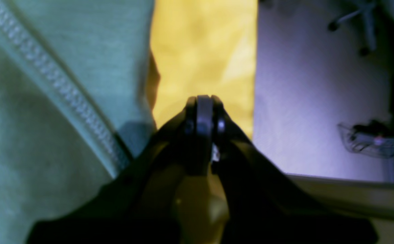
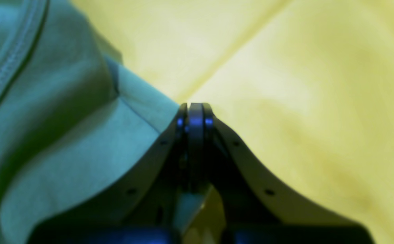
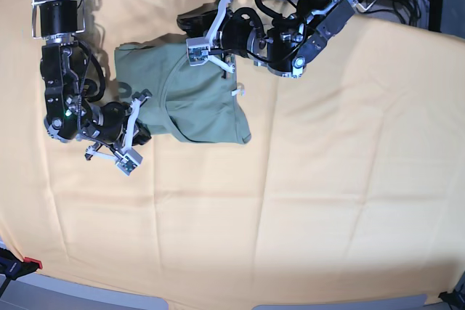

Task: Fold the T-shirt properly
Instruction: 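Press and square the folded bundle with both grippers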

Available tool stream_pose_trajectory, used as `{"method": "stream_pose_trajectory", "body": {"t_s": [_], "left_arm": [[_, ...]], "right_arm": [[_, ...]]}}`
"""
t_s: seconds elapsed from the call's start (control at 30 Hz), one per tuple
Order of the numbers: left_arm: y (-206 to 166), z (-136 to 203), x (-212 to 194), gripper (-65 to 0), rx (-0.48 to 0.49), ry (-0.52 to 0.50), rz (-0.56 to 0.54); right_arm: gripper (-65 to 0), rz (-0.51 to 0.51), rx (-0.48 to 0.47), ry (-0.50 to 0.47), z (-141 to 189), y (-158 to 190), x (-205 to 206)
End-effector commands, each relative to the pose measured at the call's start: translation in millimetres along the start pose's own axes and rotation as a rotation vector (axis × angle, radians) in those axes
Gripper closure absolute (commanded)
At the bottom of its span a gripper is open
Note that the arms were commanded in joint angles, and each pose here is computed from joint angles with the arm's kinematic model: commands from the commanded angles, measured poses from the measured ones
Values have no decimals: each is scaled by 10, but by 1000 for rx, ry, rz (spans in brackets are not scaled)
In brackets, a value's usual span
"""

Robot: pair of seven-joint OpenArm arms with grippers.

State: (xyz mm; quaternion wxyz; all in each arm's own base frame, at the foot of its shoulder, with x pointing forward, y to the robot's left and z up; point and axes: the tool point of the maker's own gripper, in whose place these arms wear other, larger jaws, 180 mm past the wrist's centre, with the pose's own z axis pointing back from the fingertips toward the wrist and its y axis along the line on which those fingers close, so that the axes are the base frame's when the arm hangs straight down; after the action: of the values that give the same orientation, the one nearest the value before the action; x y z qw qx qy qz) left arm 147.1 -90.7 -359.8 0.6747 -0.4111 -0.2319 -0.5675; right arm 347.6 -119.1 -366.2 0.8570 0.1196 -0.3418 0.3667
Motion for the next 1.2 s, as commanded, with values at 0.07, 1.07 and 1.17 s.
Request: {"method": "stream_pose_trajectory", "body": {"t_s": [0.07,1.07,1.17], "left_arm": [[155,50,139,0,70,-33,-33],[2109,1175,599,0,698,42,-182],[1980,1199,662,0,591,-50,-89]], "right_arm": [[0,52,-15,-11,61,-79,102],[0,-282,47,-45,663,-328,-366],[0,-298,-47,-100,763,-566,-320]]}}
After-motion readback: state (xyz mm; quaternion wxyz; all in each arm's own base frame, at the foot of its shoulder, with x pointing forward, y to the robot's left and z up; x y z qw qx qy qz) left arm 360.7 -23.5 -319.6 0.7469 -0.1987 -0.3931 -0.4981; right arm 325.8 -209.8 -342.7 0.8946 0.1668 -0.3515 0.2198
